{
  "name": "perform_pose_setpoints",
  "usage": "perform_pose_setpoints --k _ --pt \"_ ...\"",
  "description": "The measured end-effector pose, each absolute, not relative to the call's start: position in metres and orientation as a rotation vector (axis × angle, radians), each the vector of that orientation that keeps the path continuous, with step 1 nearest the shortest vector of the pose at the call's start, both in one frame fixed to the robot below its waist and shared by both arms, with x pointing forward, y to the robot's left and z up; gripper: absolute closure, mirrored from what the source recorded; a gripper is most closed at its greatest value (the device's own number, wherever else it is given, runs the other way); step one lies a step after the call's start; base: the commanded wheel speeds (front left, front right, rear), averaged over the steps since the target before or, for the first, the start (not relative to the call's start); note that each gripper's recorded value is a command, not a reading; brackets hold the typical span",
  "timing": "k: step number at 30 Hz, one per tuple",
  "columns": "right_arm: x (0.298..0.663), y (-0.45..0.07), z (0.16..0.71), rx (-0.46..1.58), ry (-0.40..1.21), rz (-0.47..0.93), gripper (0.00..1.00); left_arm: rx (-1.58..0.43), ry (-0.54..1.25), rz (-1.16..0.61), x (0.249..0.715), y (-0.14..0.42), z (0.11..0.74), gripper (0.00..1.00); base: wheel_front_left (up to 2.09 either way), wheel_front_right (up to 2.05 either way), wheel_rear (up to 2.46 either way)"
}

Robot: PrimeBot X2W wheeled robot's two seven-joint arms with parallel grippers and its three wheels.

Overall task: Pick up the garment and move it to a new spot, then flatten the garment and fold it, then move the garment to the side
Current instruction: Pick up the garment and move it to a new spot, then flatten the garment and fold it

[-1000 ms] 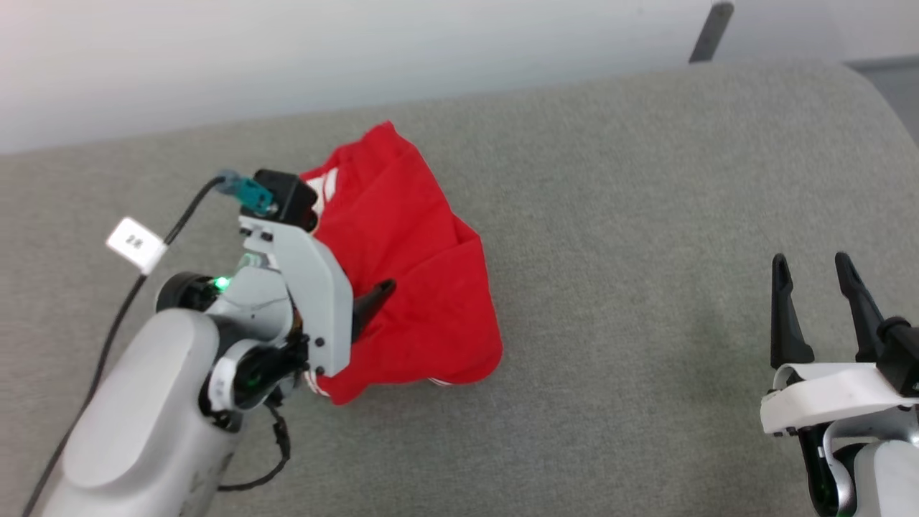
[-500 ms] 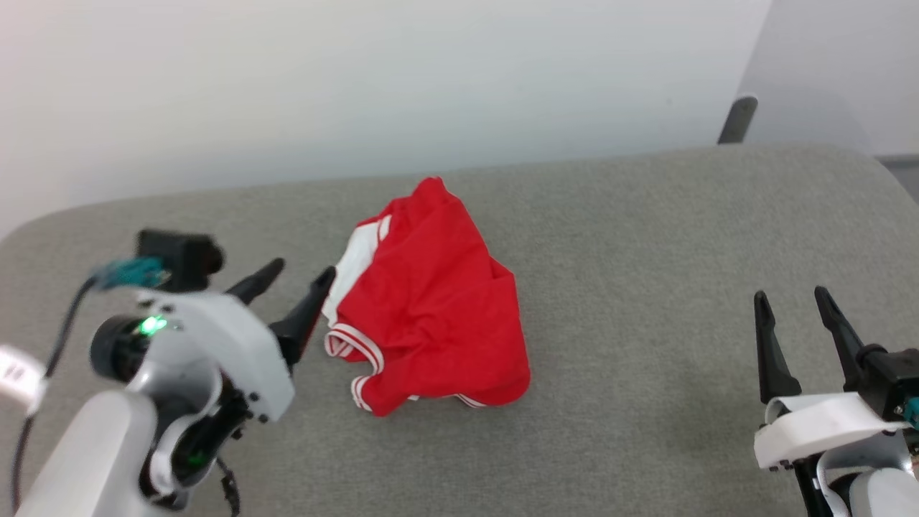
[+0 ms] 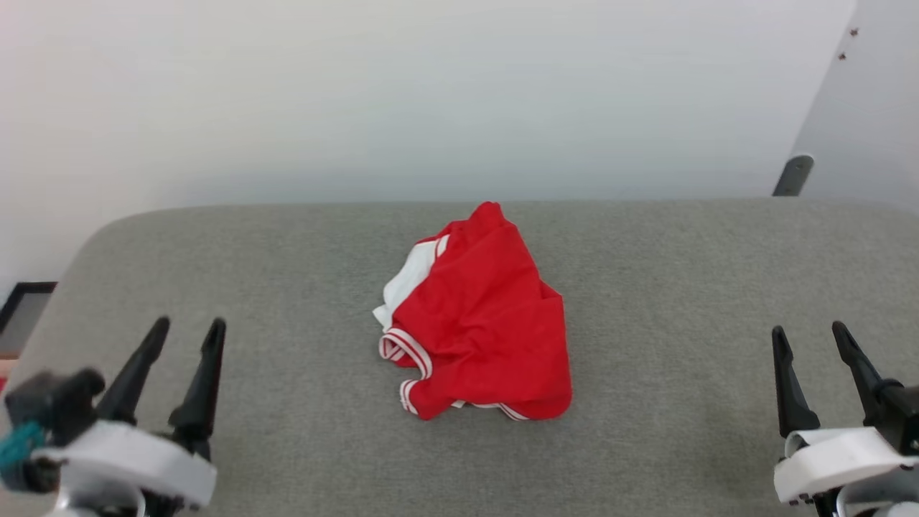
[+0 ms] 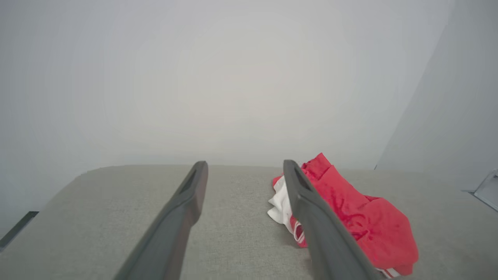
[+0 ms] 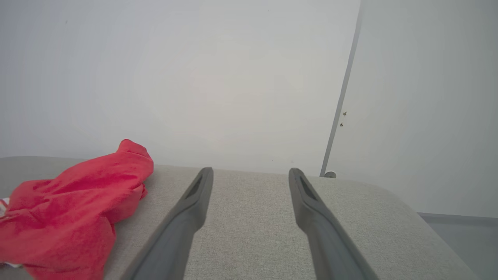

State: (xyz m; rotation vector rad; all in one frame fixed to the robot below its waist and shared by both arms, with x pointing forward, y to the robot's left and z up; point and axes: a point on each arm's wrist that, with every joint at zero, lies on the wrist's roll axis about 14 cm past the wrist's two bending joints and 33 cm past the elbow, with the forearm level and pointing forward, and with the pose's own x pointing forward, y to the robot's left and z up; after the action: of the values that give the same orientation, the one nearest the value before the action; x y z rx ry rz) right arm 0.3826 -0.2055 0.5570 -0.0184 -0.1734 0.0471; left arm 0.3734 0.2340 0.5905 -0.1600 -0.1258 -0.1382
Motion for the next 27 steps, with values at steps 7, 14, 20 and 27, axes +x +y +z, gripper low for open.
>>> perform_pose_setpoints --k 7,14,20,27 --pt "0.381 -0.199 0.558 -0.027 -0.185 0.072 0.0 -0.151 -0.164 -0.027 0.344 0.268 0.566 0.0 0.0 0.0 0.0" --pt "0.379 -0.195 0.557 -0.031 -0.188 0.08 0.0 -0.153 -0.157 0.014 0.326 0.28 0.552 0.0 0.0 0.0 0.0" --pt "0.379 -0.191 0.552 -0.028 -0.176 0.089 0.0 -0.137 -0.159 0.025 0.321 0.284 0.551 0.0 0.0 0.0 0.0" --pt "0.382 -0.186 0.55 -0.028 -0.168 0.1 0.0 -0.138 -0.152 0.025 0.324 0.285 0.55 0.0 0.0 0.0 0.0"
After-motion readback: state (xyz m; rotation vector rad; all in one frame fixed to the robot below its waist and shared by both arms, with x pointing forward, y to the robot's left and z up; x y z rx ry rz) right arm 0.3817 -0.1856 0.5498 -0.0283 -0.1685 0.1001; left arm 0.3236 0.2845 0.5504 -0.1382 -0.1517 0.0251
